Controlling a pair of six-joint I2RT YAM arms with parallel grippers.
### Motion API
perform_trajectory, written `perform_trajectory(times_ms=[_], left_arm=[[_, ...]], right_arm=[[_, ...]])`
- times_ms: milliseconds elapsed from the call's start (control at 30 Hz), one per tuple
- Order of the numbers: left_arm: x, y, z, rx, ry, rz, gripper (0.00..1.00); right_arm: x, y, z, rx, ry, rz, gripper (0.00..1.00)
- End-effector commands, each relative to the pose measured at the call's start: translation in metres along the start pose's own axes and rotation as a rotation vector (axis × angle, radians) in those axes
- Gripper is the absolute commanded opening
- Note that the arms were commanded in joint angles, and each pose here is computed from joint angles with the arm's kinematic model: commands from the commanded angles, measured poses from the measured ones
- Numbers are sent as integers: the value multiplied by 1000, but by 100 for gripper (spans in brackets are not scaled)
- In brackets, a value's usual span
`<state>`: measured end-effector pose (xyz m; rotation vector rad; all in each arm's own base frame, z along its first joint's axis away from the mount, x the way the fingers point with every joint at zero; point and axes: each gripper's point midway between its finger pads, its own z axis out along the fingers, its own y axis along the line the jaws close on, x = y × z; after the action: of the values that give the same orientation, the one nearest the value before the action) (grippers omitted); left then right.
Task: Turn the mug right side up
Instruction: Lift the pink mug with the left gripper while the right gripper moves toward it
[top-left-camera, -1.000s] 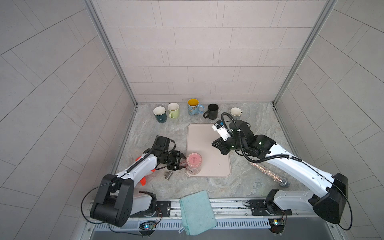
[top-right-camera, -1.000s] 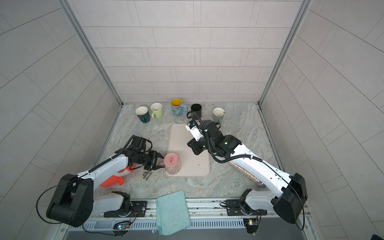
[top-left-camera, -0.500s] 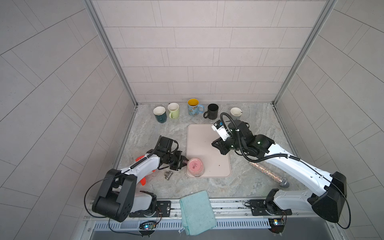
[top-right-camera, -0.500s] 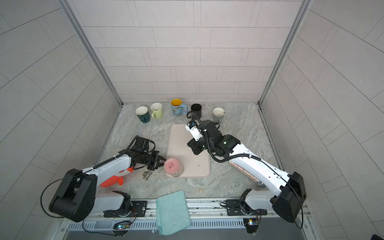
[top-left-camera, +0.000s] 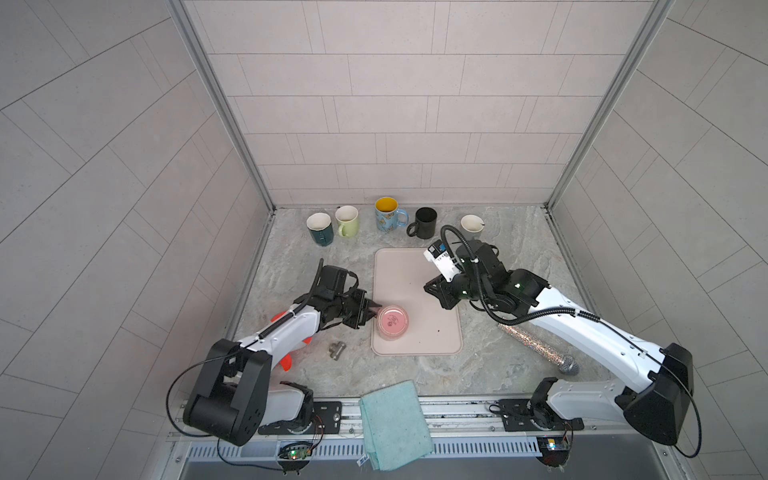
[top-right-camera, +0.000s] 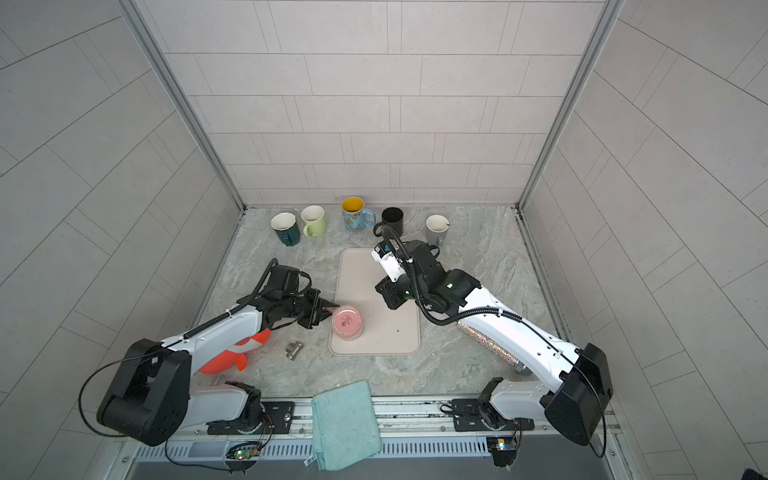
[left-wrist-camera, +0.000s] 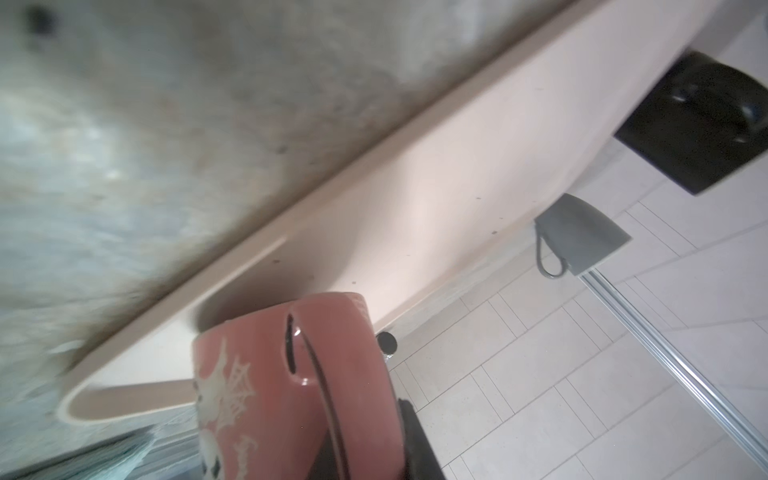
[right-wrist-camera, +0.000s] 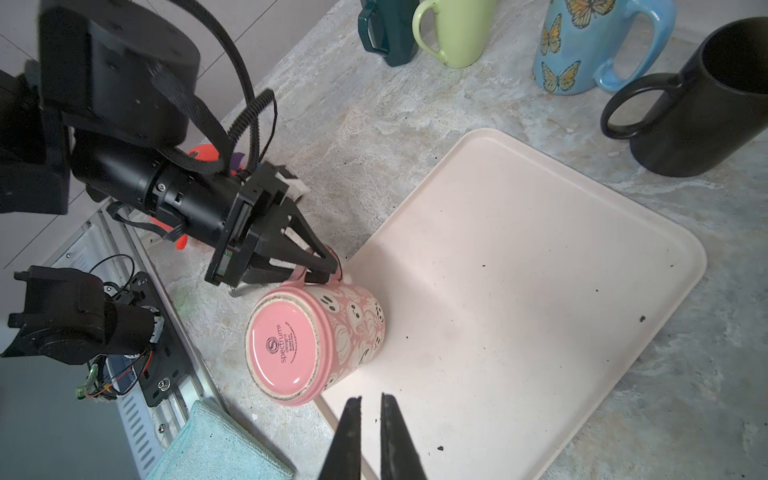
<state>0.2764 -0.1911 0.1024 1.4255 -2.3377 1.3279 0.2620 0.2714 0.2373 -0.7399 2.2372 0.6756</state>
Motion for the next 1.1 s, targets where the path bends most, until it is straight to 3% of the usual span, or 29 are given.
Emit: perform_trajectory(times_ms=[0, 300, 533, 633, 767, 1067], left_arm=[[25, -76, -20, 231, 34, 228, 0], [64, -129, -29, 318, 136, 605, 0], [108, -146, -33, 337, 225, 1032, 0], [119, -138, -35, 244, 170, 1295, 0], [135, -135, -40, 251, 101, 1573, 0], [158, -142, -58, 454, -174, 1909, 0]], right_arm=[[3, -7, -2, 34, 6, 1, 11], [1, -17, -9, 79, 10, -5, 11], [-8, -24, -19, 125, -5, -6, 11], [-15, -27, -27, 147, -29, -4, 11], [-27, -31, -40, 185, -79, 17, 13], [-59, -24, -62, 162, -240, 85, 16]])
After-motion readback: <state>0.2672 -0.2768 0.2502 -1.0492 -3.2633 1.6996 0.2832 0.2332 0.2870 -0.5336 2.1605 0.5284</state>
